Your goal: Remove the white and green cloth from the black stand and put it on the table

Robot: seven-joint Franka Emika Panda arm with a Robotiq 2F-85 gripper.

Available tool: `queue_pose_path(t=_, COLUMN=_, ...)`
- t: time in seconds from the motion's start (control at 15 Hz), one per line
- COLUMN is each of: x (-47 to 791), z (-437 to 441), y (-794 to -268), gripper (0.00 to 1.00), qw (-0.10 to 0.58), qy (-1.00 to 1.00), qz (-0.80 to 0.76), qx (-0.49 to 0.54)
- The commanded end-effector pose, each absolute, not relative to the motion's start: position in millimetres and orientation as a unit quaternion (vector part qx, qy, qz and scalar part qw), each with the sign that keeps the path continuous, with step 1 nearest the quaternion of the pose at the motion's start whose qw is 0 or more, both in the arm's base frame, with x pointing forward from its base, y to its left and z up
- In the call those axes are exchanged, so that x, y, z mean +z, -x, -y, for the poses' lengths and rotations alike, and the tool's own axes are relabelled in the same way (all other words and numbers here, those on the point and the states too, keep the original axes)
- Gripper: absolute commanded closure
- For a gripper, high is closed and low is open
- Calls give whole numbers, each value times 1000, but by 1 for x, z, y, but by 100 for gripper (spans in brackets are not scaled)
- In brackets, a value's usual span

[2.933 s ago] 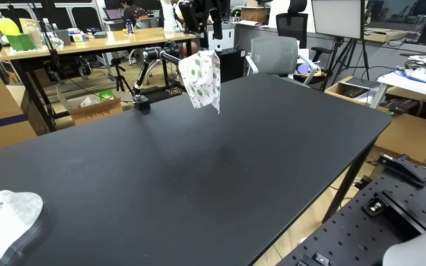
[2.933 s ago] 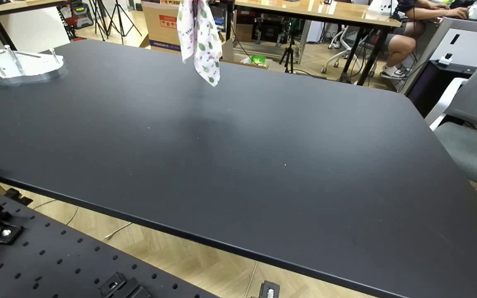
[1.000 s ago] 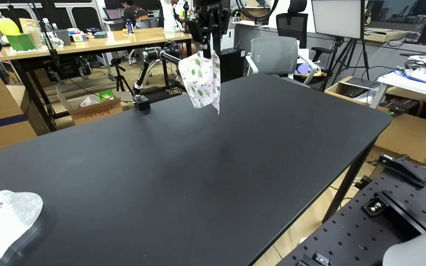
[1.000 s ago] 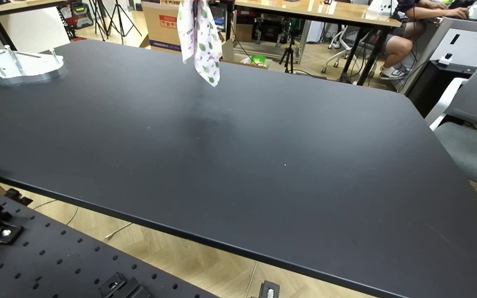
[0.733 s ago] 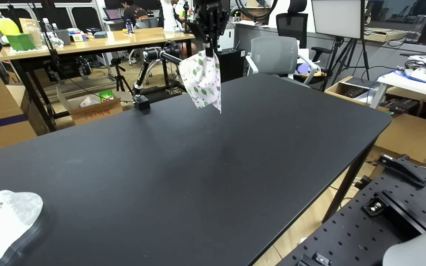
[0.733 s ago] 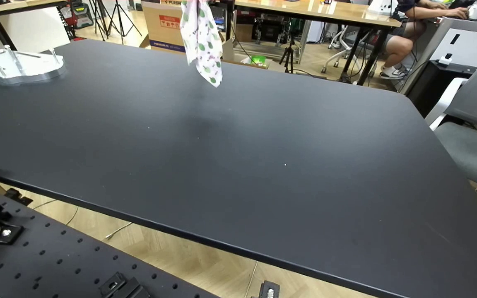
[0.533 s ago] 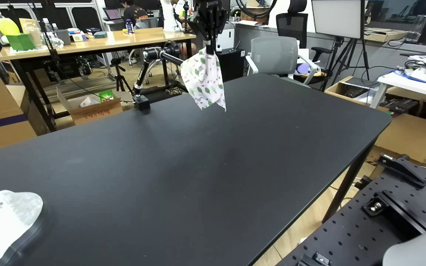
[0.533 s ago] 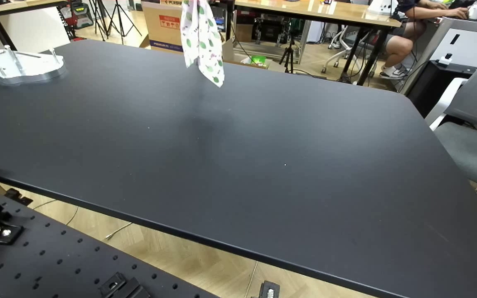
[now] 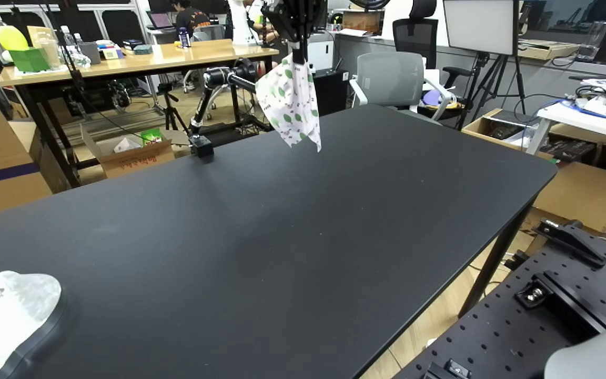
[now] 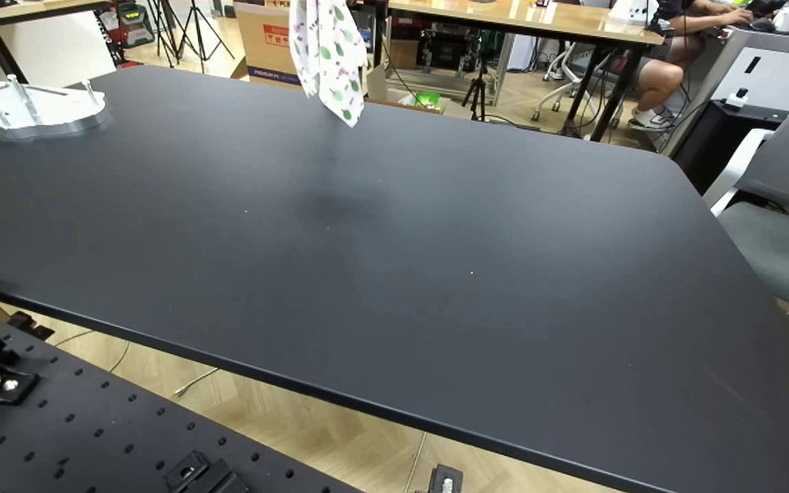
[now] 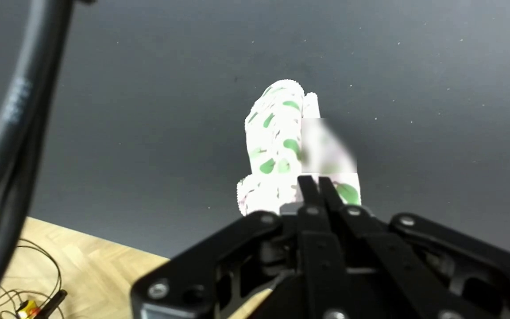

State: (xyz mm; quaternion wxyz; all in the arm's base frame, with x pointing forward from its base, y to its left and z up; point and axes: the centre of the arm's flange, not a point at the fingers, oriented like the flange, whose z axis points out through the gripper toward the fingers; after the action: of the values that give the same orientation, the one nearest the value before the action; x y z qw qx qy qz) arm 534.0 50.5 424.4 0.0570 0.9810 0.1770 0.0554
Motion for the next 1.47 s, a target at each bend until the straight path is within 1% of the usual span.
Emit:
queue_pose_path(t=0.0, x=447, z=-48, y=-485, gripper=99, qw=70, qy=-986, qz=-132, qx=70)
queue_pose_path(t=0.27, x=440, z=-31, y=-453, gripper=99, qw=69, qy=-993, qz=-77, qx=54)
queue_pose_path(t=0.53, x=417, z=-21, y=-434, gripper=99, qw=70, qy=-996, qz=-40, qx=27)
queue_pose_path(t=0.73, x=399, z=-14, y=-433, gripper=99, qw=80, qy=-996, qz=-10, qx=25)
queue_pose_path(t=0.93, x=377, z=-6, y=-433, gripper=99, qw=105, qy=-994, qz=16, qx=38)
queue_pose_path(t=1.13, x=355, z=-2, y=-431, gripper=99, qw=122, qy=-992, qz=4, qx=37)
queue_pose_path(t=1.33, x=339, z=1, y=-430, gripper=99, qw=125, qy=-992, qz=-5, qx=26)
queue_pose_path(t=1.4, x=334, z=1, y=-429, gripper=79, qw=124, qy=-992, qz=-8, qx=20)
